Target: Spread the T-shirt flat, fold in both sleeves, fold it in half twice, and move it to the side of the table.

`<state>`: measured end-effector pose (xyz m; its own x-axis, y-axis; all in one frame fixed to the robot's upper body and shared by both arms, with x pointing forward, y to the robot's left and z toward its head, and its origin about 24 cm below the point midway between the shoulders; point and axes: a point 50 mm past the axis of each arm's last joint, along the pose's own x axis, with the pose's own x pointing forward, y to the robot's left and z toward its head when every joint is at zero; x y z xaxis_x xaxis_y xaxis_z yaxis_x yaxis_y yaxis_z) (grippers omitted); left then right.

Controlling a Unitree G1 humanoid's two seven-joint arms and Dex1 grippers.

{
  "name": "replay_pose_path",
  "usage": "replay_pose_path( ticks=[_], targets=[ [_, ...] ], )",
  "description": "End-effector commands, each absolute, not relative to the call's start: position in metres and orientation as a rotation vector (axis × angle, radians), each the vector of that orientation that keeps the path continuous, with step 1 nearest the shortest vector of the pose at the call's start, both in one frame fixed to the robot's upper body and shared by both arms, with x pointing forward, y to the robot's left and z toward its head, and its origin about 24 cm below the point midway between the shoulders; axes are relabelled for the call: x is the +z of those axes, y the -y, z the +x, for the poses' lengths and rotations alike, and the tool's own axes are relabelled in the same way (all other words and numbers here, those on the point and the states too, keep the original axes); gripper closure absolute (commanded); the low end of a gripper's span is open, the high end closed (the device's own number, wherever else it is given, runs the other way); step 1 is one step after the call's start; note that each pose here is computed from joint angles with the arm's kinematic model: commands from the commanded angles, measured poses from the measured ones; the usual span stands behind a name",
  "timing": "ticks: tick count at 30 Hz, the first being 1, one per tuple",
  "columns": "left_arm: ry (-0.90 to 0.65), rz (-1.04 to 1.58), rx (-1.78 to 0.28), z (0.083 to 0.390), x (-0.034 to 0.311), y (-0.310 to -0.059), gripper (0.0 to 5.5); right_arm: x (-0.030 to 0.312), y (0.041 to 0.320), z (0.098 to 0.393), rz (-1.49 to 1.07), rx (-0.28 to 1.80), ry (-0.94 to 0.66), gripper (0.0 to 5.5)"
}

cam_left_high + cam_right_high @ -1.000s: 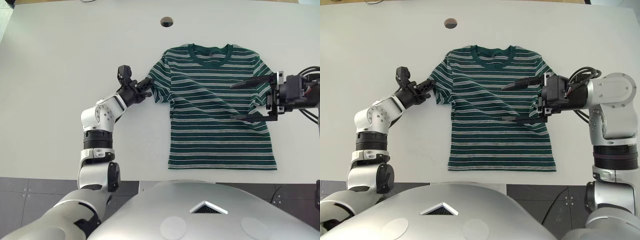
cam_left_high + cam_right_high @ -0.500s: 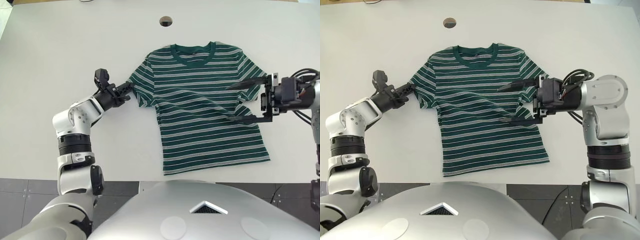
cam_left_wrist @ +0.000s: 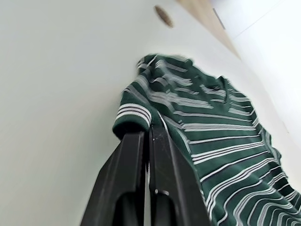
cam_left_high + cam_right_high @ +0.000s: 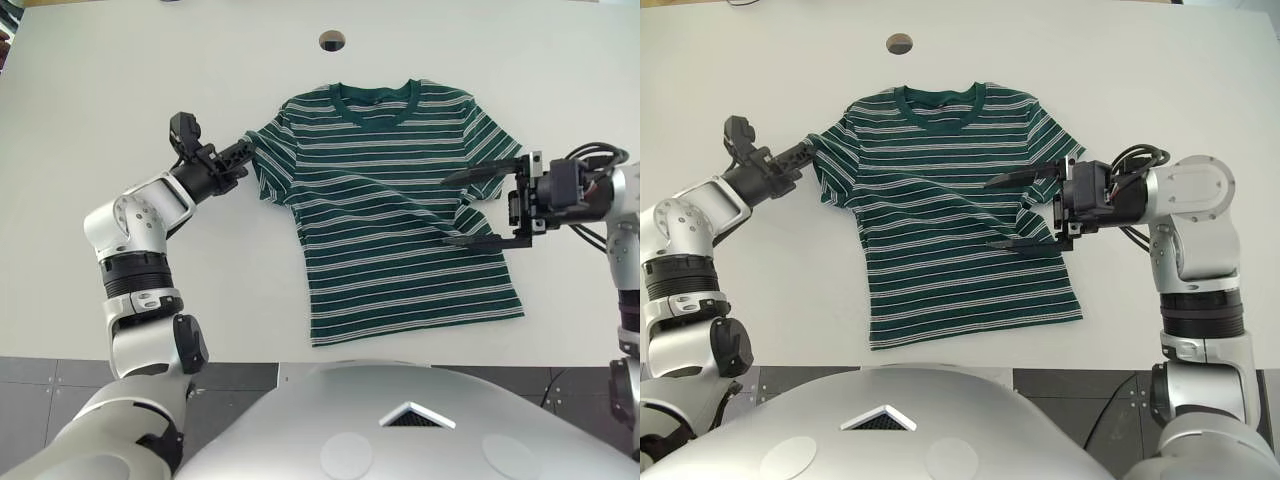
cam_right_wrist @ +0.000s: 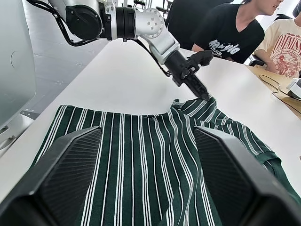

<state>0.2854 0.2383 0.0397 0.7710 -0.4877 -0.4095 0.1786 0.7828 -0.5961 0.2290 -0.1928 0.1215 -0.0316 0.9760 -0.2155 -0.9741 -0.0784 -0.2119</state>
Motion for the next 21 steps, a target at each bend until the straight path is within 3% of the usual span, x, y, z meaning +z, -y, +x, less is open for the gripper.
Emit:
replay_pose_path(
  ticks=[1,10,21],
  targets=[
    [-0.573,-0.569,-0.428,0.290,0.052,-0.223,5.37,0.122,0.191,0.228,-0.343,1.619,0.019,1.91],
    [-0.560,-0.543,-0.543,0.295,0.073,-0.179,5.37,0.121,0.190,0.229,-0.336,1.619,0.022,1.91],
    [-0.620,-0.561,-0.557,0.313,0.048,-0.140,5.37,0.117,0.195,0.233,-0.334,1.557,0.031,1.91]
  ],
)
